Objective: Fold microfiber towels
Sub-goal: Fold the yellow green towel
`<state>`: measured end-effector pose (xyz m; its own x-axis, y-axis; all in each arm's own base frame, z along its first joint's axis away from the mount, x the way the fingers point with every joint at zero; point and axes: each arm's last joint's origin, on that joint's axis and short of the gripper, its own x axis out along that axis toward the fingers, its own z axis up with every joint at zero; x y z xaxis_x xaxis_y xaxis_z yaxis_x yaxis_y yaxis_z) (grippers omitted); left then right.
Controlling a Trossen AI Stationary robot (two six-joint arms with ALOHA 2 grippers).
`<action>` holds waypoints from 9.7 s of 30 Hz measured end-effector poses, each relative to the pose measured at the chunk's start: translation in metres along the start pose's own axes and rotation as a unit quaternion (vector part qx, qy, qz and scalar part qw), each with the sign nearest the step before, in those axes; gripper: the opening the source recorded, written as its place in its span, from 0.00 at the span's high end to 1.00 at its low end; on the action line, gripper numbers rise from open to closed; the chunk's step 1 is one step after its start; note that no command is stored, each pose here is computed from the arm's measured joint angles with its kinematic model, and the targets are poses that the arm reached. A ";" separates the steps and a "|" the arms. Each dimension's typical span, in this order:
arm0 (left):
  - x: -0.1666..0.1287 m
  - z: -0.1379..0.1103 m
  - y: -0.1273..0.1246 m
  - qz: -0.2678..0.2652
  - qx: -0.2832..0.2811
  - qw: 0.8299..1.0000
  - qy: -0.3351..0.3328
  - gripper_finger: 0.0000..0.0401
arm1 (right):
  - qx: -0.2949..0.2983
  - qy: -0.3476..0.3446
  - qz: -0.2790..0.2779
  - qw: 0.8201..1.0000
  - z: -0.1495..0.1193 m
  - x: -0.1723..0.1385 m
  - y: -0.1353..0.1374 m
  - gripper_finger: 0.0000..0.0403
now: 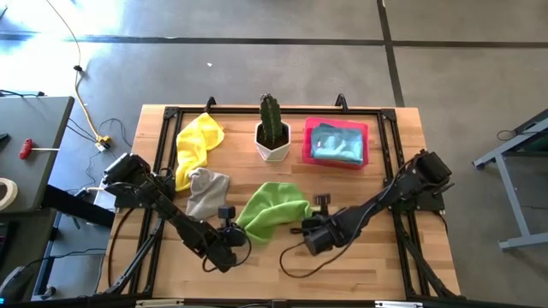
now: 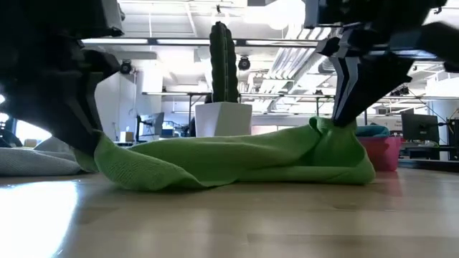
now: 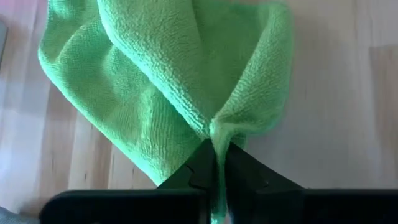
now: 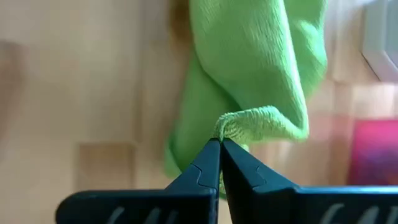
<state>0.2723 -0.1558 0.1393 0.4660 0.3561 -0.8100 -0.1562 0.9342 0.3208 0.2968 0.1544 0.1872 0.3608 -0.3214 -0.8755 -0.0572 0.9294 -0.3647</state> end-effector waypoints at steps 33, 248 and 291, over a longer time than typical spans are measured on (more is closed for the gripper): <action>-0.011 0.006 0.024 0.189 0.148 0.971 -0.002 0.63 | 0.092 0.004 0.005 0.996 -0.003 0.022 0.024 1.00; 0.028 0.011 0.030 0.114 0.082 0.987 -0.076 0.59 | 0.080 -0.073 0.149 0.983 -0.030 -0.024 0.032 1.00; -0.003 -0.050 -0.044 0.131 0.100 0.986 0.007 0.59 | 0.102 -0.061 0.127 0.985 -0.025 -0.015 0.016 1.00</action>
<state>0.2347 -0.1968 0.1030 0.4201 0.5859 -0.6931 -0.0942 0.7877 0.6088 0.2670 0.1699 0.1864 0.4683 -0.0615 -0.8814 0.0232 0.9981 -0.0573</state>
